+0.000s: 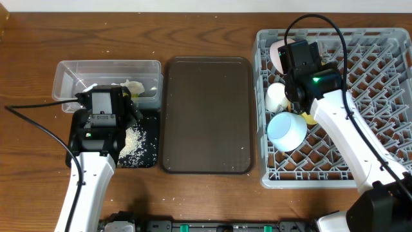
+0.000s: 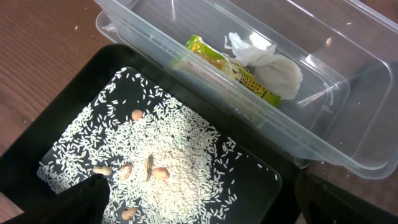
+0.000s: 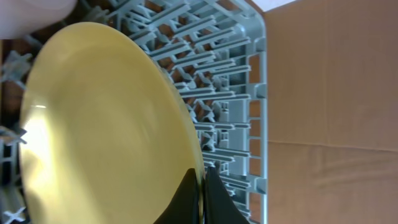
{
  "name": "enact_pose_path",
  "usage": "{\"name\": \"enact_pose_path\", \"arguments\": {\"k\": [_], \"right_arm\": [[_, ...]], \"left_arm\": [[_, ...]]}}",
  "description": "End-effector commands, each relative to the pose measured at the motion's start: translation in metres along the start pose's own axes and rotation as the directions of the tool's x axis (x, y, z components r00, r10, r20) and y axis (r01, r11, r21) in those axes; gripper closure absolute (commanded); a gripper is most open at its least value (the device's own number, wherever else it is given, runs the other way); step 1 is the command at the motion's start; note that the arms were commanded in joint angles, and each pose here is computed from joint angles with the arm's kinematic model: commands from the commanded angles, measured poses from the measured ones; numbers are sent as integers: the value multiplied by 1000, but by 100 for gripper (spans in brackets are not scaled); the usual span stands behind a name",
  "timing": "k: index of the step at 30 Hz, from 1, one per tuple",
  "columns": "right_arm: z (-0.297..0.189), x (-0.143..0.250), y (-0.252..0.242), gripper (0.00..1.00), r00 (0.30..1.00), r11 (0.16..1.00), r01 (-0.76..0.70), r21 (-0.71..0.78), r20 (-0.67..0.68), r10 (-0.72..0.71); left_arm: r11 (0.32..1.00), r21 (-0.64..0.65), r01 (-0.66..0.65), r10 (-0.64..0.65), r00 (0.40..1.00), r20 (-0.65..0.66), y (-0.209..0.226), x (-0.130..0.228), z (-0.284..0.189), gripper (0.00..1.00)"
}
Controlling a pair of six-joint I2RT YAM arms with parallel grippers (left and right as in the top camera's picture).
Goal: Sort waste into correct bins and load items into the dishwasher rack
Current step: 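Carry yellow plate into gray rack and stand it upright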
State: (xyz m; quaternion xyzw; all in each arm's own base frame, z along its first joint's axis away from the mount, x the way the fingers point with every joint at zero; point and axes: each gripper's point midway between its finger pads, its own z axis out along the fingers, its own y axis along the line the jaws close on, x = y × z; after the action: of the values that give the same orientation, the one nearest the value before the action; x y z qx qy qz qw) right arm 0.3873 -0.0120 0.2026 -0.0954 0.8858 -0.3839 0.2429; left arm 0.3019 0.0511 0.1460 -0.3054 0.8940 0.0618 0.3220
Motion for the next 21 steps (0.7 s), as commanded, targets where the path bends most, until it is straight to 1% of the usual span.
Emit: {"name": "enact_pose_path", "arguments": {"k": [1,2,6,8,9,11,14,21], "right_arm": [[4,1,6,95,999,998,-33,-50,-7,33],[4,1,7,92,999,998,-33,-57,-6,33],[4,0,8,90,999,997,-36,-66,-3,36],[4,0,8,87,999,997,-36,-67,-3,36],[5,0,8,84,999,997,-37,-66,-3,37],[5,-1,8,73,999,997,-42,-67,2,42],[5,-7,7,63,998,996,-63,-64,22,65],[1,-29,-4,63,988,993,-116,-35,97,119]], "left_arm": [[1000,-7,15,-15,1000,16,0,-6,-2,2],[1000,-7,15,-15,1000,16,0,-6,-2,2],[1000,-7,15,-15,1000,16,0,-6,-2,2],[1000,-7,15,-15,1000,16,0,-6,-2,2],[1000,-7,15,-15,1000,16,0,-6,-2,2],[1000,-7,15,-15,1000,16,1,-6,-2,2],[1000,-8,15,-15,1000,15,1,-6,-2,2],[1000,-8,15,-14,1000,14,1,-6,-2,2]]}}
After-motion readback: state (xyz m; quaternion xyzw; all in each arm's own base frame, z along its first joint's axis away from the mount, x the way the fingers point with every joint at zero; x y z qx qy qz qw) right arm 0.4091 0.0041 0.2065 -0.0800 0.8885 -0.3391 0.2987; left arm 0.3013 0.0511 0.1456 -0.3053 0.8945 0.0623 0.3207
